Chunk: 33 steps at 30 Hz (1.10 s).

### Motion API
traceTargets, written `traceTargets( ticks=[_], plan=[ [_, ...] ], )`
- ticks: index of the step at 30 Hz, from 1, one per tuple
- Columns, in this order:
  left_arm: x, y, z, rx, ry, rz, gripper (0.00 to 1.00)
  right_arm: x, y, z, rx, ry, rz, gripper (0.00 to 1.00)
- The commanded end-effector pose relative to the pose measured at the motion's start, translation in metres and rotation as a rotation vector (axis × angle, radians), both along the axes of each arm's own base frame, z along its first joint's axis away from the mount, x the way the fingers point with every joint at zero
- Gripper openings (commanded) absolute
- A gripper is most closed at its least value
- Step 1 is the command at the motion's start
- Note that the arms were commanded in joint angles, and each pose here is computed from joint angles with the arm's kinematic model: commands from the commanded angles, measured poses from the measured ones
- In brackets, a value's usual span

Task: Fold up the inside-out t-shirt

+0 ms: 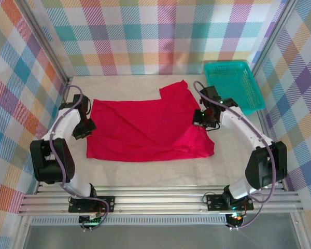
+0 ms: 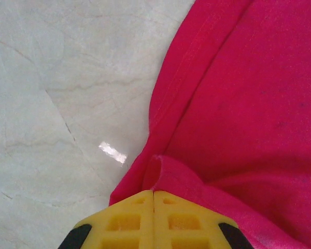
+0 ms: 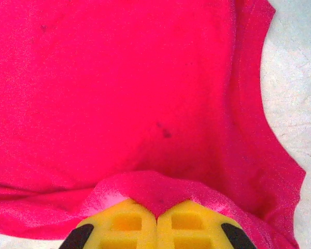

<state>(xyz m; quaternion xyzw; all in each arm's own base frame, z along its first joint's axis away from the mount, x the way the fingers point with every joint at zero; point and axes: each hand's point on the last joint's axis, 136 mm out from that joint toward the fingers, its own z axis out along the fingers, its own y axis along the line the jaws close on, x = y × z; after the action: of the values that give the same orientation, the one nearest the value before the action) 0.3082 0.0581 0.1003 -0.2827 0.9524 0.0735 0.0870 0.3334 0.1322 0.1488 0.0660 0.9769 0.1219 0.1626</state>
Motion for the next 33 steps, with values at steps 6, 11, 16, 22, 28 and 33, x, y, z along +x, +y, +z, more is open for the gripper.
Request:
traceTargets(
  ticks=[6,11,16,22,28,33],
  plan=[
    [0.018,0.017,0.011,0.072,-0.002,-0.003,0.0,0.041,-0.011,0.02,0.03,-0.084,-0.023,0.0],
    [0.022,0.017,-0.003,0.068,0.023,-0.009,0.0,0.049,-0.008,0.01,0.035,-0.06,-0.014,0.0],
    [0.028,0.016,-0.022,0.049,0.075,-0.01,0.0,0.063,-0.004,-0.008,0.039,-0.021,-0.015,0.0],
    [0.034,0.017,-0.026,0.051,0.082,-0.005,0.09,0.088,0.006,-0.02,0.047,0.006,-0.003,0.28],
    [0.04,0.023,0.025,0.138,0.02,-0.01,0.68,0.074,0.019,0.008,0.075,0.016,0.035,0.58],
    [0.049,-0.048,0.069,-0.027,-0.249,-0.103,0.69,0.005,0.048,-0.025,0.152,0.109,0.081,0.51]
  ],
)
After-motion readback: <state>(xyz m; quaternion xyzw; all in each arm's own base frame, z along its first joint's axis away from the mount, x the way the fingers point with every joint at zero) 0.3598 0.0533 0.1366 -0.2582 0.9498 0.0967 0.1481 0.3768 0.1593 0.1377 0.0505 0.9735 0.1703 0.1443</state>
